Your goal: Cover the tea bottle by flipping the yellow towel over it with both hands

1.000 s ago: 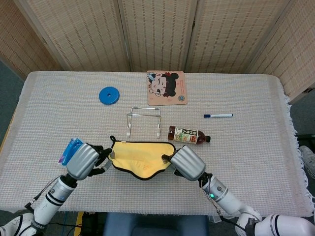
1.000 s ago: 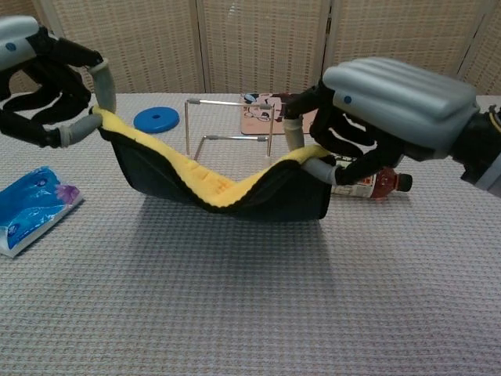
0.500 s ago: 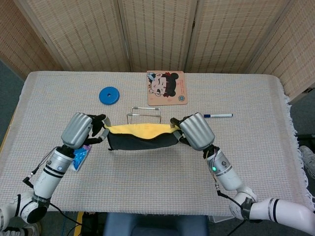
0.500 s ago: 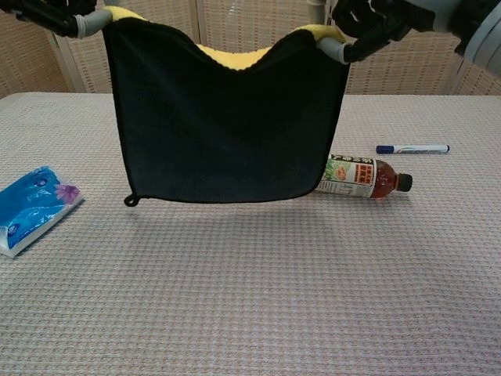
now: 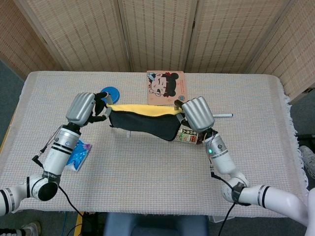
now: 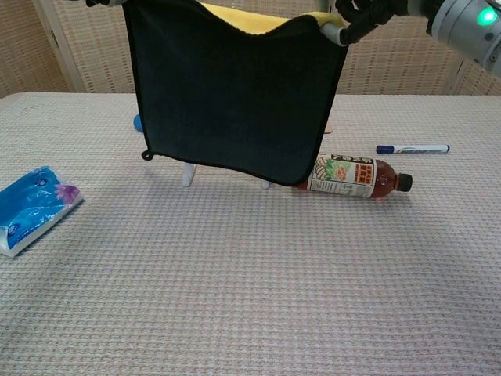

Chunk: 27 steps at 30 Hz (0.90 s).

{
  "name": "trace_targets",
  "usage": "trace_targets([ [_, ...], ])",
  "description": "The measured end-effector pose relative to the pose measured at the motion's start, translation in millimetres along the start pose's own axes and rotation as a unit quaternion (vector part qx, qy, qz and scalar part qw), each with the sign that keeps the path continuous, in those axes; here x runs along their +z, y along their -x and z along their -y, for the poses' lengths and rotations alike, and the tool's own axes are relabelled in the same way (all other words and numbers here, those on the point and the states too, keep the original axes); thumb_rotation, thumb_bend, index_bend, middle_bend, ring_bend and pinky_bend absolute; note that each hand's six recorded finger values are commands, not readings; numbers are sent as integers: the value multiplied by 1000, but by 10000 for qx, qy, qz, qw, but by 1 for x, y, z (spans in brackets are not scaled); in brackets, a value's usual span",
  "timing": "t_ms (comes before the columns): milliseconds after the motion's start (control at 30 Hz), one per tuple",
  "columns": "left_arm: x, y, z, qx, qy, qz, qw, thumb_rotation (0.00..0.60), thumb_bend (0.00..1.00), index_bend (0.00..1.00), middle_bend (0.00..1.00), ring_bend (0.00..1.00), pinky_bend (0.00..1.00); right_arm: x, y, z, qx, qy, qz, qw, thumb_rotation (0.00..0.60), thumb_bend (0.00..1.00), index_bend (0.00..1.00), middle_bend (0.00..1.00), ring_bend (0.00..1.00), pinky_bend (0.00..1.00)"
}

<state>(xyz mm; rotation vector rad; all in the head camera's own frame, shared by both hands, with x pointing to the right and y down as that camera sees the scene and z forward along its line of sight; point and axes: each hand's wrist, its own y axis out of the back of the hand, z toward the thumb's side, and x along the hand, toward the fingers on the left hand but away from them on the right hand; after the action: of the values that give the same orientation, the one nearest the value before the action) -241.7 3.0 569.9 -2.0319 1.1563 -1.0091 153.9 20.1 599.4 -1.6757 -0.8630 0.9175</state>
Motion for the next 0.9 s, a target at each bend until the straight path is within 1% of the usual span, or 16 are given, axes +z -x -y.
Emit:
trace_targets([
  [233,-13,-30,1,-46,-110,-461,9989,600,549,619,918,737,940,-4,23,12,114,-281,97,9995,600,522,735,888,864,1000],
  [467,-32,-58,0,-16,-241,-976,9949,600,549,618,918,737,939,-2,47,25,185,-472,166,9986,600,515,735,887,864,1000],
  [567,-38,-64,0,-15,-252,-1149,9931,600,549,618,918,736,940,0,55,30,209,-554,160,9981,600,514,735,887,864,1000],
  [700,-44,-71,2,-40,-200,-1310,9912,600,549,610,916,732,938,4,65,38,243,-663,149,9974,600,500,735,885,864,1000],
  [900,-47,-78,8,-131,-317,-1388,9897,600,548,598,912,723,934,3,73,48,321,-874,189,9955,600,457,735,877,864,1000],
])
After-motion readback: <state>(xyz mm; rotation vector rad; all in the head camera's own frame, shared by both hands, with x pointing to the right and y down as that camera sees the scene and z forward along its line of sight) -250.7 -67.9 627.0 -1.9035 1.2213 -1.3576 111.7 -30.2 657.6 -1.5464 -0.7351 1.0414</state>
